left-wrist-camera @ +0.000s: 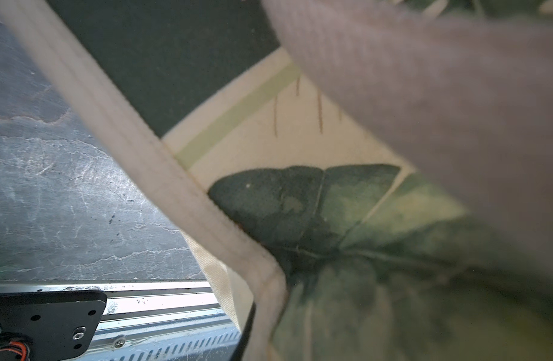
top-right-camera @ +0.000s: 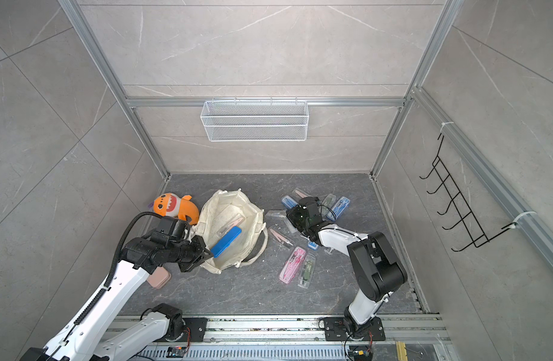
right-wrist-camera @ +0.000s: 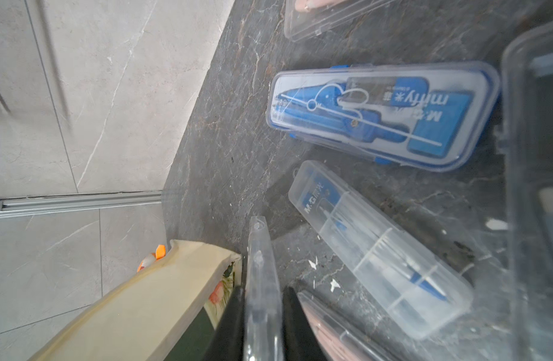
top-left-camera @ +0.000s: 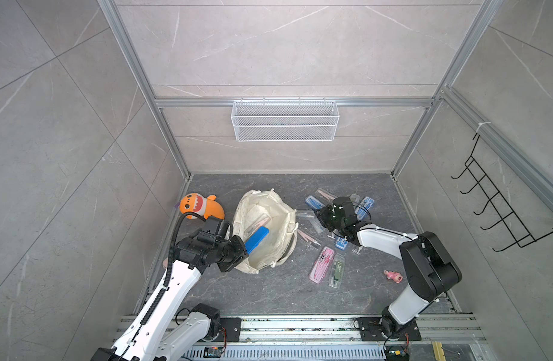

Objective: Take out the compass set from the canvas bag
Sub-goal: Place the compass set at the center of the board, then pick up the compass set from the canvas bag.

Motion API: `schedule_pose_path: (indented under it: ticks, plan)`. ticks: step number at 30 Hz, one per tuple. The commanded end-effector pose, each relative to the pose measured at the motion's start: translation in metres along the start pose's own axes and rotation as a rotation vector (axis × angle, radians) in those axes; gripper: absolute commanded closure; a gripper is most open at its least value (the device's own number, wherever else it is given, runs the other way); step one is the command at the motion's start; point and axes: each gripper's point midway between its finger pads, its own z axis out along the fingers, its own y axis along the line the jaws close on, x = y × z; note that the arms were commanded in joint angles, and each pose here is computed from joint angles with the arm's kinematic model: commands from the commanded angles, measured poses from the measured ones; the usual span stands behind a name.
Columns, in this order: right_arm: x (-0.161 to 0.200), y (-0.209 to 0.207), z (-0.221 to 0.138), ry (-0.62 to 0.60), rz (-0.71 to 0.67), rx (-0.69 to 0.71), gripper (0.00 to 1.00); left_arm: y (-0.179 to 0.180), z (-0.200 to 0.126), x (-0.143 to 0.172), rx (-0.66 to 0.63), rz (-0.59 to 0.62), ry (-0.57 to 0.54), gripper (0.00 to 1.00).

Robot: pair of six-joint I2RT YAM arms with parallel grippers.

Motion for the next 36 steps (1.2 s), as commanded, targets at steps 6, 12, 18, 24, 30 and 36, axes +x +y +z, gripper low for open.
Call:
schedule_pose_path:
  ticks: [6,12,18,24,30,36]
  plan:
    - [0.020,-0.030,0.006,0.006,0.021,0.045,0.72,-0.004,0.002,0.007,0.057,0.015,0.029,1.00]
    - [0.030,-0.036,-0.013,0.032,-0.022,0.062,0.51,0.003,0.005,0.014,0.057,0.007,0.044,1.00]
    - [0.030,-0.011,-0.057,0.044,-0.134,0.040,0.48,0.014,0.010,0.026,0.053,-0.009,0.074,1.00]
    - [0.065,0.067,-0.129,0.073,-0.441,-0.065,0.51,0.020,0.014,0.034,0.034,-0.010,0.086,1.00]
    - [0.155,0.108,-0.174,0.211,-0.713,-0.124,0.54,0.021,0.016,0.037,0.013,-0.004,0.077,1.00]
    - [0.229,0.097,-0.155,0.343,-0.638,-0.039,0.62,0.020,0.015,0.038,0.007,0.001,0.063,1.00]
